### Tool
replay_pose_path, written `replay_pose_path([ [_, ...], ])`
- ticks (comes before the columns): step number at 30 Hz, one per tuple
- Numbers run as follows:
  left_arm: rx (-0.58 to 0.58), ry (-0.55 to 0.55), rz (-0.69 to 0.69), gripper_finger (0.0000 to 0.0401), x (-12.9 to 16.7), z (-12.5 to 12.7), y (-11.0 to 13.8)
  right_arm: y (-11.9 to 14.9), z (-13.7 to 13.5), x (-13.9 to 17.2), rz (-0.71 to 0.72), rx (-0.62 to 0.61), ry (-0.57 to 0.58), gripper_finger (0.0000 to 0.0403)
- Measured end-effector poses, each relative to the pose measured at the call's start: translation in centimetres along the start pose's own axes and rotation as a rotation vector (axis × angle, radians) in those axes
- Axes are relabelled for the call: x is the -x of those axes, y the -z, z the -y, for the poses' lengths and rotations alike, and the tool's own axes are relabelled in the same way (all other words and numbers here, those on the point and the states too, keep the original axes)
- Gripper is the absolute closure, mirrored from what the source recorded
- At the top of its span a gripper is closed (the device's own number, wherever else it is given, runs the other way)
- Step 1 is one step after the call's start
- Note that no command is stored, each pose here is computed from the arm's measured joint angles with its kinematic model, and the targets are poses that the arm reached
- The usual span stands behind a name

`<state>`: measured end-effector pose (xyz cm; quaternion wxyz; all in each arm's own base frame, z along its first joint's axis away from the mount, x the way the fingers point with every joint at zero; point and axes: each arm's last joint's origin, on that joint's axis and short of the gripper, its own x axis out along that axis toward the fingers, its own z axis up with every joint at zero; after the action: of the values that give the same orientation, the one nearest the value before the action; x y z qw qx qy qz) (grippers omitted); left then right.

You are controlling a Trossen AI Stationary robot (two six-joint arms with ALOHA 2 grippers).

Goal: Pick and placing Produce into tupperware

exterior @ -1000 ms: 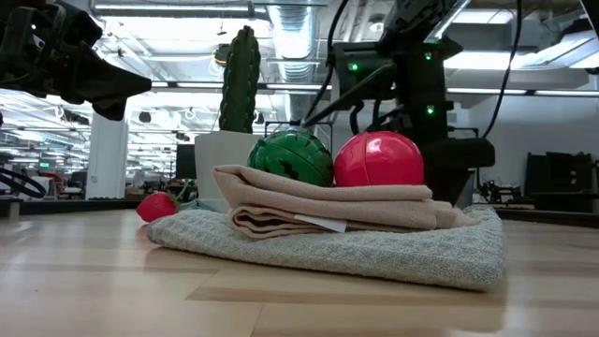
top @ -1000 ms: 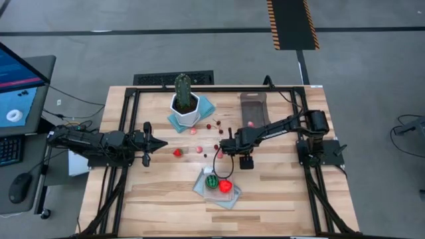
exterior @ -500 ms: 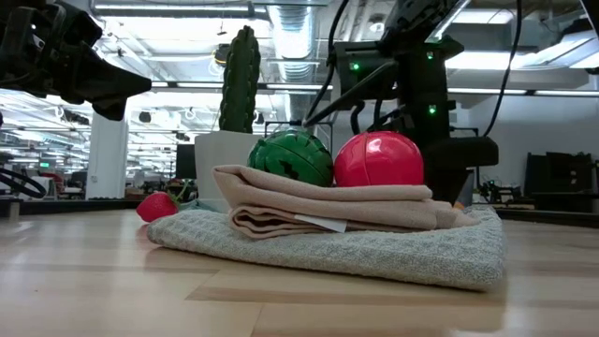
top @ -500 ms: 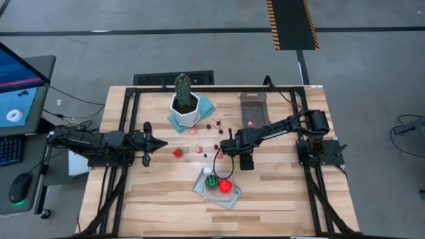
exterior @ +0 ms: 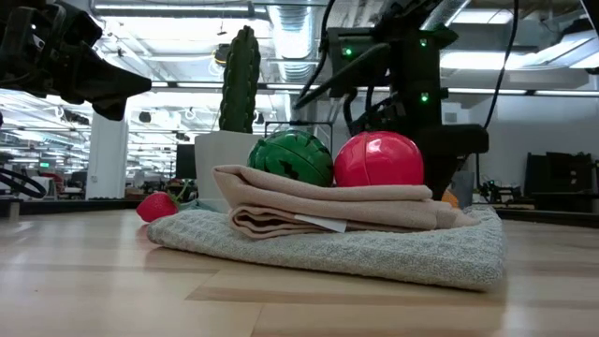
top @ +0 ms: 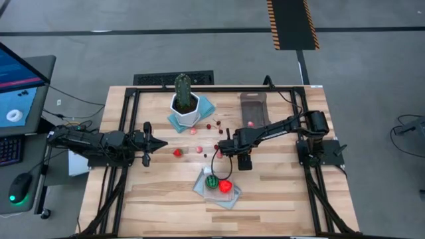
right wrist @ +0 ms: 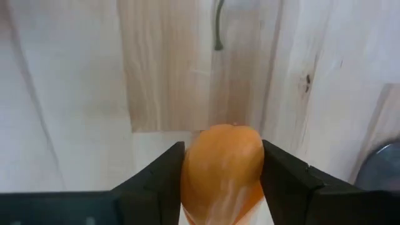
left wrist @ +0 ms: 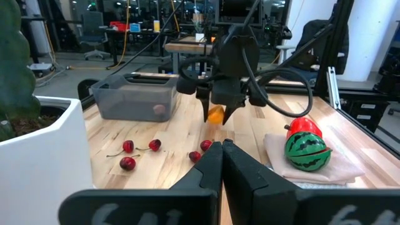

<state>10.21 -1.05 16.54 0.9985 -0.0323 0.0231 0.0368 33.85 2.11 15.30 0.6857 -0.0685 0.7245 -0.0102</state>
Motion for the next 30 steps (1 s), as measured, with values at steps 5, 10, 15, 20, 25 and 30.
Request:
replay_pose_path([
  [5, 0.000, 0.000, 0.000, 0.0401, 0.0, 0.0, 0.0, -0.1, 0.2, 0.8, -0.022, 0.001, 0.008, 0.0187],
  [10, 0.000, 0.000, 0.000, 0.0401, 0.0, 0.0, 0.0, 0.0, 0.5, 1.9, -0.059, 0.006, 0.052, 0.0192],
  [15, 0.000, 0.000, 0.000, 0.0401, 0.0, 0.0, 0.0, -0.2, 1.0, 3.2, -0.078, 0.017, 0.089, 0.0208],
  [20, 0.000, 0.000, 0.000, 0.0401, 0.0, 0.0, 0.0, -0.1, 2.3, 4.3, -0.108, 0.009, 0.133, 0.0190],
  [25, 0.000, 0.000, 0.000, 0.0401, 0.0, 0.0, 0.0, -0.1, 4.0, 5.2, -0.124, -0.005, 0.164, 0.0192],
  [30, 0.000, 0.000, 0.000, 0.0401, 0.0, 0.0, 0.0, 0.0, 6.1, 6.0, -0.136, -0.021, 0.175, 0.0206],
])
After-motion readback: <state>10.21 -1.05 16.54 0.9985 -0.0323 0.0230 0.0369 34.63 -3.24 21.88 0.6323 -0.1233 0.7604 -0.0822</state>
